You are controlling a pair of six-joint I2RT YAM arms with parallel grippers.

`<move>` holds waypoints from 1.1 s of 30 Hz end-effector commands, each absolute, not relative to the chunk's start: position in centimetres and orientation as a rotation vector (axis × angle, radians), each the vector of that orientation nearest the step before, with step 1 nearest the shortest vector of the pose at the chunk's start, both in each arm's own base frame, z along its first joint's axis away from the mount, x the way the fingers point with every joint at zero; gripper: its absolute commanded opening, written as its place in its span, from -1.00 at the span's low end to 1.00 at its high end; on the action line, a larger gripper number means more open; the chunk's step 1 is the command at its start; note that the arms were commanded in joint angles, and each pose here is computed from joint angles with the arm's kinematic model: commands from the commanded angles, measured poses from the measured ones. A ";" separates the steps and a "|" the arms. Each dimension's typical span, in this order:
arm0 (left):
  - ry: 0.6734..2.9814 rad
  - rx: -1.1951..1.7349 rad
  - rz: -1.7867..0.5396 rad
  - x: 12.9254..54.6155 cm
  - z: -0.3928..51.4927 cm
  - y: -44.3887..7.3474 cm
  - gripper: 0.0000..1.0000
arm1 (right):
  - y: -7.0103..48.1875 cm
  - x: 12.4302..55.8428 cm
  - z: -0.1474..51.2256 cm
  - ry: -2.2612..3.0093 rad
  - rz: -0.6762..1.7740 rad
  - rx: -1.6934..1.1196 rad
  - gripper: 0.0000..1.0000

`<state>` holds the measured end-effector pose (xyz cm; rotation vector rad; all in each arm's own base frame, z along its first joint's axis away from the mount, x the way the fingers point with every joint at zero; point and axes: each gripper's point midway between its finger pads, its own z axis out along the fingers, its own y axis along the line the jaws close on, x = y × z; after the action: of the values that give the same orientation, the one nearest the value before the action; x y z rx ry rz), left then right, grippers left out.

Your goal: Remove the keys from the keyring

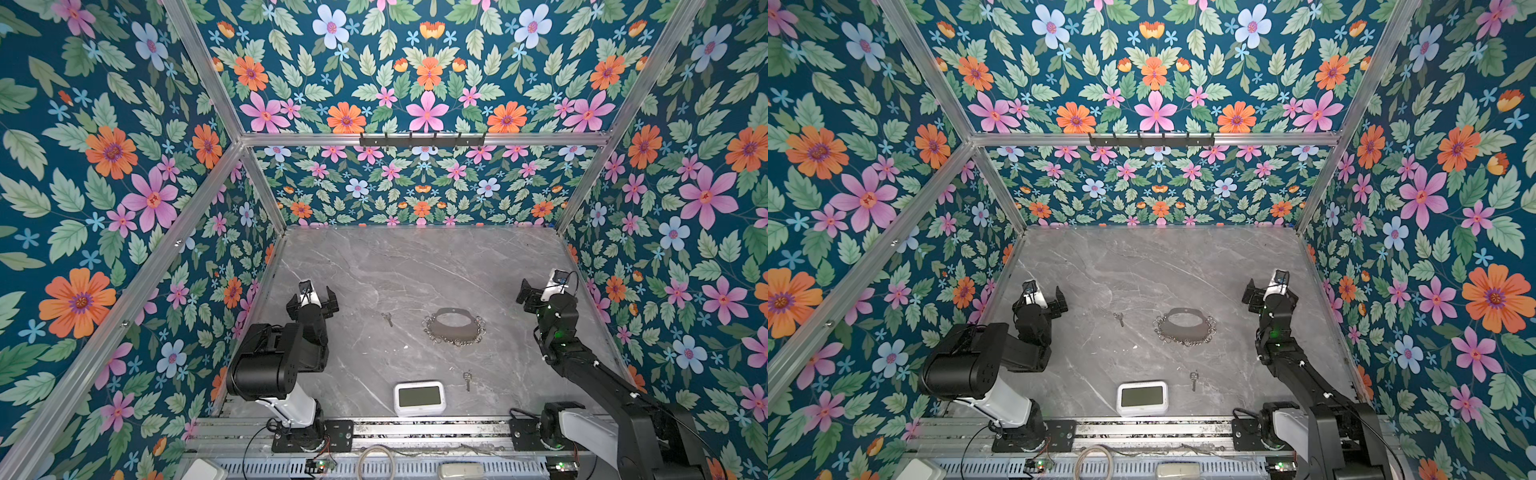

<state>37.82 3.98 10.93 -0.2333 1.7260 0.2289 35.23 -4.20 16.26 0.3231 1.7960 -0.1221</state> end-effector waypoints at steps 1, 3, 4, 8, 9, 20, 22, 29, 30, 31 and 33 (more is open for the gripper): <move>1.693 -0.228 0.224 38.0 11.8 3.9 1.00 | -4.0 35.9 16.1 1.784 -0.093 0.274 0.99; 1.693 -0.227 0.223 38.0 11.8 3.9 1.00 | -2.9 36.7 15.7 1.845 -0.053 0.211 0.98; 1.693 -0.227 0.223 38.0 11.8 3.9 1.00 | -2.5 37.2 15.6 1.856 -0.042 0.185 0.98; 1.692 -0.227 0.223 38.0 11.8 3.9 1.00 | -4.0 36.9 12.8 1.951 -0.113 0.269 0.98; 1.694 -0.227 0.223 38.0 11.7 3.9 1.00 | -3.6 36.8 12.3 1.927 -0.092 0.253 0.98; 1.694 -0.226 0.225 38.0 11.7 3.9 1.00 | -3.0 37.3 9.9 1.889 -0.047 0.223 0.99; 1.694 -0.225 0.224 38.0 11.7 3.9 1.00 | -3.0 37.4 9.9 1.878 -0.052 0.220 0.99; 1.698 -0.226 0.226 38.1 11.7 3.9 1.00 | -3.0 37.3 9.9 1.886 -0.054 0.221 0.99; 1.698 -0.224 0.225 38.1 11.7 3.8 1.00 | -3.0 37.3 9.9 1.887 -0.053 0.222 0.99; 1.699 -0.225 0.225 38.1 11.6 3.9 1.00 | -3.0 37.3 9.9 1.882 -0.054 0.220 0.99; 1.698 -0.225 0.225 38.1 11.7 3.9 1.00 | -3.0 37.3 9.9 1.885 -0.053 0.221 0.99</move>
<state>37.98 3.93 11.20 -0.2263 1.7165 0.2299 37.04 -3.12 9.27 0.2353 1.9086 -0.0543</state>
